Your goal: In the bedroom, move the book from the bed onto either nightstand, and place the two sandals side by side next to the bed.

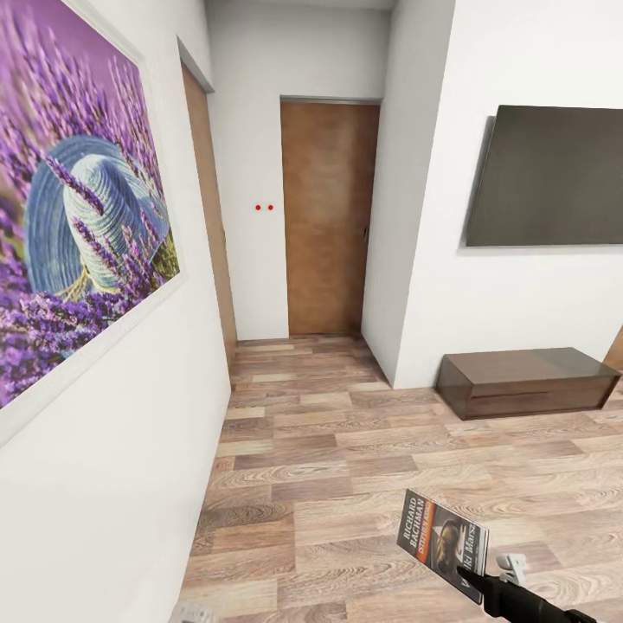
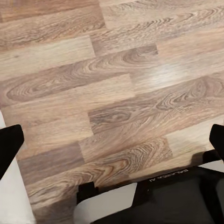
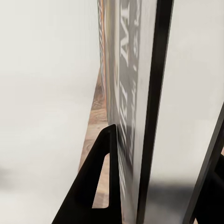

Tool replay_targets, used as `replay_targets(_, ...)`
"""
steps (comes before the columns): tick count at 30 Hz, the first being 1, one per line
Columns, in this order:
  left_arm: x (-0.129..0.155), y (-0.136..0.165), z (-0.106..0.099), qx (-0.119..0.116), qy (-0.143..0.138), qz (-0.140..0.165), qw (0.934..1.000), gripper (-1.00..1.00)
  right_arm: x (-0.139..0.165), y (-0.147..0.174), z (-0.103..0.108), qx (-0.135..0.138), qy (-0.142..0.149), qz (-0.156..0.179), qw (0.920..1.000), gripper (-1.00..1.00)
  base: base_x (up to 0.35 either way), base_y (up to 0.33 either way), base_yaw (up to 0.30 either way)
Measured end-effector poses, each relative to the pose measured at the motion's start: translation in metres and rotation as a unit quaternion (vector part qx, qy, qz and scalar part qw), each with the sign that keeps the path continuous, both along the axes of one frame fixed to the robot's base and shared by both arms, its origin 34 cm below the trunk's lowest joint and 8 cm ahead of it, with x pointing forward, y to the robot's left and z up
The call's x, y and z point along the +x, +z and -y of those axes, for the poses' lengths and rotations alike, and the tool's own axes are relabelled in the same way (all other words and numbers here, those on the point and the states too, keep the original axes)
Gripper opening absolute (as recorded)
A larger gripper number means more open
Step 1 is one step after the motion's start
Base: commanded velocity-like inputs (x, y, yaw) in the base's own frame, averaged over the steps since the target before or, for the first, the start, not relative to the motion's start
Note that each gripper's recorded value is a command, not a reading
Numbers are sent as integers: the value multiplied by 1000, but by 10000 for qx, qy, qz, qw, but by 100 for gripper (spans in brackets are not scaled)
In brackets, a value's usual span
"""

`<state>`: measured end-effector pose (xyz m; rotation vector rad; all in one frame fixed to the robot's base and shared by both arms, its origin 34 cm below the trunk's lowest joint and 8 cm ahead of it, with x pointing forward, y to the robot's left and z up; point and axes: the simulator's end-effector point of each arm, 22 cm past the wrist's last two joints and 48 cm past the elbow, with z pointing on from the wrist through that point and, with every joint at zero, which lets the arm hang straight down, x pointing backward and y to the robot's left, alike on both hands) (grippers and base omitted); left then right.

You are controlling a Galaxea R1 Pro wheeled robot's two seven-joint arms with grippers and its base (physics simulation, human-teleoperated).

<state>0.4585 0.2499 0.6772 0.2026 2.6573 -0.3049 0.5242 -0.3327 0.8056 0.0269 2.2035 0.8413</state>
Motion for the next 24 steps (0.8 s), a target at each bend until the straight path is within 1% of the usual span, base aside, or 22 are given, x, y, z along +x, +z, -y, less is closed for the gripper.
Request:
replay_targets(2, -2, -3, -13, 258, 29, -10, 9997, 100, 0, 0, 0, -9, -2, 7, 10000, -100, 0, 0, 0)
replay_targets(4, -7, -6, -16, 326, 30, -38, 9995, 100, -1, -1, 1, -13, -7, 2, 10000, -100, 2, 0, 0)
replay_targets(5, -11, -8, -16, 359, 27, -65, 9993, 100, -4, -3, 2, -16, -39, -53, 10000, -100, 35, 0, 0)
replay_targets(7, -14, -9, -17, 379, 28, -83, 9992, 100, -12, -9, 5, -39, -54, -173, 9998, -100, 118, 0, 0)
replay_targets(10, -16, -10, -18, 393, 30, -91, 9992, 100, -17, -13, 7, -46, -104, -240, 9996, -100, 260, 0, 0)
replay_targets(21, -16, -10, -17, 397, 29, -93, 9992, 100, -19, -15, 7, -56, -100, -269, 9996, -100, 321, 0, 0)
replay_targets(24, -16, -10, -17, 396, 24, -93, 9992, 100, -19, -15, 7, -60, -101, -269, 9996, -100, 290, 0, -110)
